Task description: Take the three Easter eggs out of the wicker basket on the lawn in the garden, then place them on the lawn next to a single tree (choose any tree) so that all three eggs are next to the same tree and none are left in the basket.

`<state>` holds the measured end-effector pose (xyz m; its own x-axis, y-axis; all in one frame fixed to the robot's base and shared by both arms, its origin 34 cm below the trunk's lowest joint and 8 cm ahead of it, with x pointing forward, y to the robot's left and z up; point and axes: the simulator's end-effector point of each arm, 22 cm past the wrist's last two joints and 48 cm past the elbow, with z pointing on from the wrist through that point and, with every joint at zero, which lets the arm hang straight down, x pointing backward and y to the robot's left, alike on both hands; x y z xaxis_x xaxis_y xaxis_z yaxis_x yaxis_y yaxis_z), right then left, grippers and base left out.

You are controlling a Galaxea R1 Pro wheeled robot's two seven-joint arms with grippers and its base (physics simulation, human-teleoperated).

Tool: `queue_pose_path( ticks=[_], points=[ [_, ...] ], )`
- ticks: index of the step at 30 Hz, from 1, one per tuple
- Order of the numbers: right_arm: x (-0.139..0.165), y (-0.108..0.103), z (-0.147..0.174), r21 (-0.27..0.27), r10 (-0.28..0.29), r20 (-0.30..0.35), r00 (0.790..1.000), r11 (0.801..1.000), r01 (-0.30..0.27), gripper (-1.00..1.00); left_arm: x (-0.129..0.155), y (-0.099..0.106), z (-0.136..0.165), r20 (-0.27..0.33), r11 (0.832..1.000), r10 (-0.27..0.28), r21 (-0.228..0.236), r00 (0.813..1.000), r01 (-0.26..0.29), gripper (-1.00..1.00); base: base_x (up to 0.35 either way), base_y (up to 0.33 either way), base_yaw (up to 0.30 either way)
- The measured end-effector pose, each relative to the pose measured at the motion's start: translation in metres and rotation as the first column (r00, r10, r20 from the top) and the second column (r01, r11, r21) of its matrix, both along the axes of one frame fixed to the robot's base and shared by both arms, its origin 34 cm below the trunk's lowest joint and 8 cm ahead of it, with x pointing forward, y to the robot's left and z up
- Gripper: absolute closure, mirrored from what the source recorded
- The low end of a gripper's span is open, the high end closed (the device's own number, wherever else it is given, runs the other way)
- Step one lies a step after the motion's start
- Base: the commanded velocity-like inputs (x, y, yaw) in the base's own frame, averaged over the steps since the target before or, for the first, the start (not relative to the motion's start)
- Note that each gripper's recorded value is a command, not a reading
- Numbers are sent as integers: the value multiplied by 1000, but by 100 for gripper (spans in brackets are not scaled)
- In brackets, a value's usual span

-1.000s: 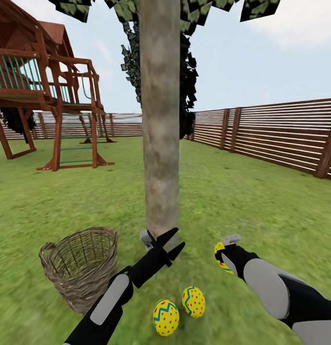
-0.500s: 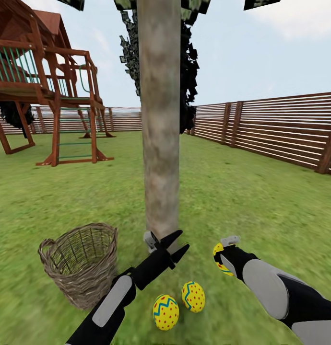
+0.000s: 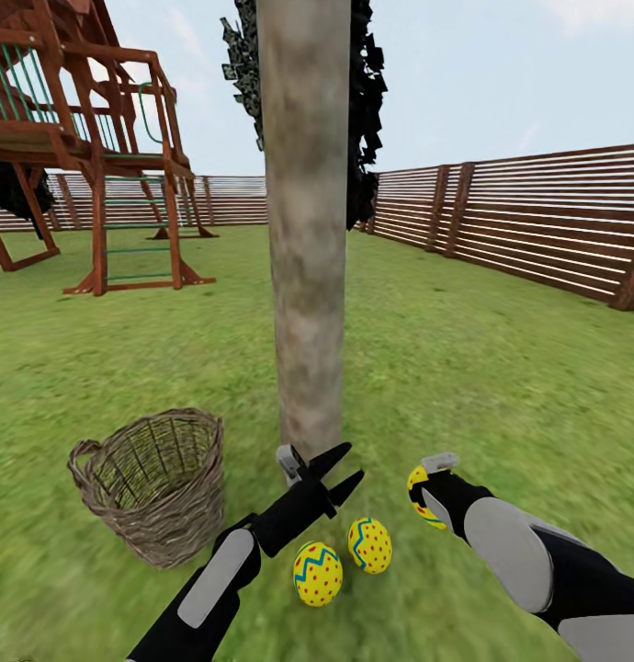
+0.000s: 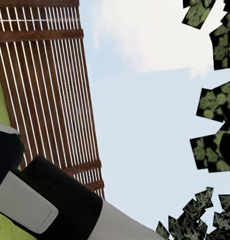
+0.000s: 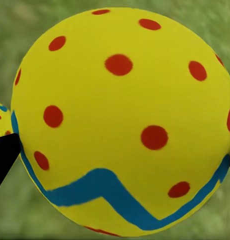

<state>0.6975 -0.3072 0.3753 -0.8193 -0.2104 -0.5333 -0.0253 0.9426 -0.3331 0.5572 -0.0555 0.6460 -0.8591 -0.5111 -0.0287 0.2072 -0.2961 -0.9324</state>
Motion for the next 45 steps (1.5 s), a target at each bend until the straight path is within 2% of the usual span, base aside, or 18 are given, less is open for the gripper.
queue_pose_path(
  ticks=[20, 36, 42, 45],
  points=[
    [-19, 0, -72, 5, 2, -111, 994, 1000, -2, 100, 12, -1, -55, -110, 1000, -4, -1, 994, 4, -100, 0, 0, 125],
    [-20, 0, -82, 3, 2, -115, 993, 1000, -2, 100, 14, 0, -66, -132, 1000, -3, -7, 991, 2, -100, 46, -37, 128],
    [-13, -3, -78, -3, -4, -81, 997, 1000, 4, 100, 14, -1, -67, -133, 1000, 0, -3, 991, 0, -100, 0, -196, 4],
    [-13, -8, -76, -24, -17, -75, 997, 1000, 15, 100, 14, -1, -66, -133, 1000, 1, -3, 991, -1, -100, 0, -17, 0]
  ],
)
